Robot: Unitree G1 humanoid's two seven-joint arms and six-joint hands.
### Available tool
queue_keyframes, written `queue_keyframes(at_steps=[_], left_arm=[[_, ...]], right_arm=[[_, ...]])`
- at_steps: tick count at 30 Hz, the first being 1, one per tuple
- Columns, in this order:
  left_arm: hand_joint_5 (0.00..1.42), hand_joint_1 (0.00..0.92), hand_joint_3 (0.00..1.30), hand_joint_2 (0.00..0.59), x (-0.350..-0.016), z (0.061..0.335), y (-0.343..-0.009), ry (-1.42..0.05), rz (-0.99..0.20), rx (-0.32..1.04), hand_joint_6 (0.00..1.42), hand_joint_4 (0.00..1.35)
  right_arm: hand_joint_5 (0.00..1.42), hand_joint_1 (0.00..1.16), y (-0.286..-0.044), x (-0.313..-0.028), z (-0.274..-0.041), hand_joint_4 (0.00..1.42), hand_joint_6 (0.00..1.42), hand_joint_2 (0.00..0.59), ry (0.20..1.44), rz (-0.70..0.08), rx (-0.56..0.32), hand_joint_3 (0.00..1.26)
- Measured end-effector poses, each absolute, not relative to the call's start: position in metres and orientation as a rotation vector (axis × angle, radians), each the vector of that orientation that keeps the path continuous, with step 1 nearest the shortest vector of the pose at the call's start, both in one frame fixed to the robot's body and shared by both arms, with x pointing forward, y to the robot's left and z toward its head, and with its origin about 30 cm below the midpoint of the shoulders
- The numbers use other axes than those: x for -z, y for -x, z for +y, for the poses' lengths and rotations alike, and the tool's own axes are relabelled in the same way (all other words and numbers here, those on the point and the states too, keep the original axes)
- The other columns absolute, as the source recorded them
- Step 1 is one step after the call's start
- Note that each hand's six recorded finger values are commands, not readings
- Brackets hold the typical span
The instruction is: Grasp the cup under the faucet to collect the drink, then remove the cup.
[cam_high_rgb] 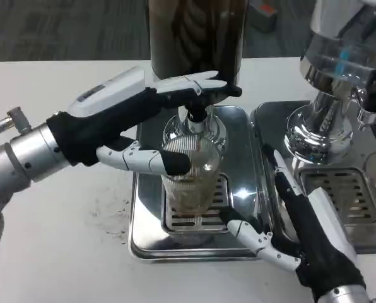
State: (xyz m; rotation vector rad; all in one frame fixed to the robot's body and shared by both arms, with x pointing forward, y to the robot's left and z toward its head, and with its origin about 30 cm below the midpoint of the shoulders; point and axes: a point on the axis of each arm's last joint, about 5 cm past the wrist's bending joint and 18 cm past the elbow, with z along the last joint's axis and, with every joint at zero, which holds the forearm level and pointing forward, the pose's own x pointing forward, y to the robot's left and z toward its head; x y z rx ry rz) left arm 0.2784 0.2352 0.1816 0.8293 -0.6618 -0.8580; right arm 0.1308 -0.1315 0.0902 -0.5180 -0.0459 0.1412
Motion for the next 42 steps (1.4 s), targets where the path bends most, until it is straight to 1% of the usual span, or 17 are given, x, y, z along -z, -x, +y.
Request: queue_keyframes(at_steps=[9, 17, 21, 30, 35, 42], left_arm=[[0.07, 0.0, 0.19, 0.067, -0.182, 0.235, -0.278, -0.836, -0.665, 0.857, 0.1, 0.06], [0.07, 0.0, 0.19, 0.068, -0.182, 0.235, -0.277, -0.847, -0.668, 0.861, 0.1, 0.07], [0.07, 0.0, 0.19, 0.068, -0.182, 0.235, -0.277, -0.849, -0.672, 0.861, 0.1, 0.07], [0.07, 0.0, 0.19, 0.072, -0.183, 0.236, -0.275, -0.858, -0.677, 0.863, 0.1, 0.07], [0.07, 0.0, 0.19, 0.073, -0.183, 0.236, -0.274, -0.859, -0.679, 0.863, 0.1, 0.07], [0.07, 0.0, 0.2, 0.074, -0.183, 0.236, -0.274, -0.862, -0.679, 0.863, 0.1, 0.07]], right_arm=[[0.0, 0.58, -0.139, -0.091, -0.133, 0.0, 0.0, 0.18, 0.537, -0.049, -0.193, 0.0], [0.0, 0.59, -0.147, -0.092, -0.132, 0.0, 0.0, 0.18, 0.539, -0.056, -0.223, 0.0], [0.0, 0.59, -0.149, -0.091, -0.131, 0.0, 0.0, 0.177, 0.534, -0.042, -0.236, 0.0], [0.0, 0.59, -0.154, -0.092, -0.131, 0.0, 0.0, 0.179, 0.517, -0.045, -0.249, 0.0], [0.0, 0.59, -0.157, -0.09, -0.13, 0.0, 0.0, 0.179, 0.515, -0.033, -0.253, 0.0], [0.0, 0.59, -0.164, -0.093, -0.129, 0.0, 0.0, 0.181, 0.511, -0.051, -0.266, 0.0]])
